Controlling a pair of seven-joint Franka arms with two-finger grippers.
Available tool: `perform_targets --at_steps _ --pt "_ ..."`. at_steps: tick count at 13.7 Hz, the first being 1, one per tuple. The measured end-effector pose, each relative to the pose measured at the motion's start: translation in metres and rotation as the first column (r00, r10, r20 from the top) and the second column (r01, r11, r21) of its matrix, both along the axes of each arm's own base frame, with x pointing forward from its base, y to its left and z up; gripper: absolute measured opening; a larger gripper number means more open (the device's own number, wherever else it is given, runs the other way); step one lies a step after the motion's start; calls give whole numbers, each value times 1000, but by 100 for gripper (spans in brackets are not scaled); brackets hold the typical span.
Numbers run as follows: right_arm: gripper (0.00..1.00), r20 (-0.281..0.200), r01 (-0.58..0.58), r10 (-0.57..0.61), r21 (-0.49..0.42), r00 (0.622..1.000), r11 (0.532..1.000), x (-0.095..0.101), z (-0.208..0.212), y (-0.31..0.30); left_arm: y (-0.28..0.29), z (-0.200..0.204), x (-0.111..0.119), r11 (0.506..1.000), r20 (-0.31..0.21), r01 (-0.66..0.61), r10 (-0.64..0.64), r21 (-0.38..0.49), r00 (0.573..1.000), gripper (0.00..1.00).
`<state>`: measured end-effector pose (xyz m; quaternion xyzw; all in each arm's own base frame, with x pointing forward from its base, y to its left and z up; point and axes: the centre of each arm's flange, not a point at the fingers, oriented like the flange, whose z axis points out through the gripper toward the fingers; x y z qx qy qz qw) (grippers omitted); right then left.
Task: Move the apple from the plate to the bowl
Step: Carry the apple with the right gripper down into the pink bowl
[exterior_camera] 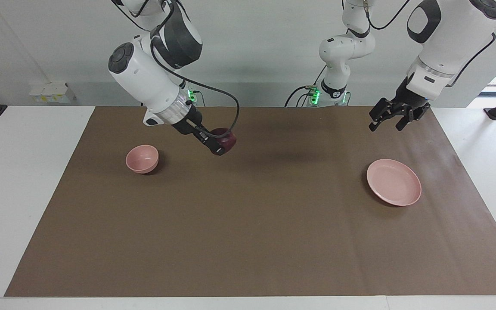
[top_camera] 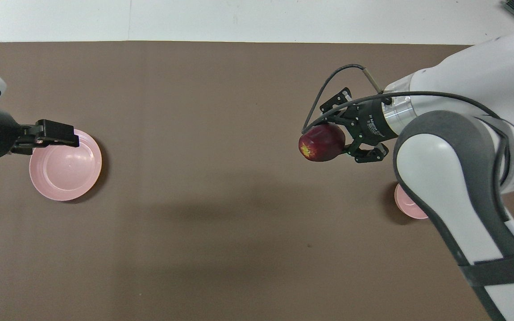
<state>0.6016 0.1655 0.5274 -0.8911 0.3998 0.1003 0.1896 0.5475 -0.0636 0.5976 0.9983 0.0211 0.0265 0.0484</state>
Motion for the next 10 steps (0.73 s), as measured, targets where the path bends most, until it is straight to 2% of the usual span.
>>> perform_targets --at_steps 2,4,7,10 --pt "71 32 -116 118 -62 993 991 4 -5 -34 3 4 -5 992 -28 78 -75 100 997 100" --pt "71 45 -235 244 -153 969 960 6 -12 -71 3 19 -14 979 -67 126 -117 161 991 100" --pt "71 -2 -370 382 -244 924 896 -2 -36 -118 19 45 -27 978 -74 114 -102 173 992 100" --pt "71 -86 -431 424 -268 901 862 -19 -79 -160 22 71 -38 979 -83 106 -93 175 992 100"
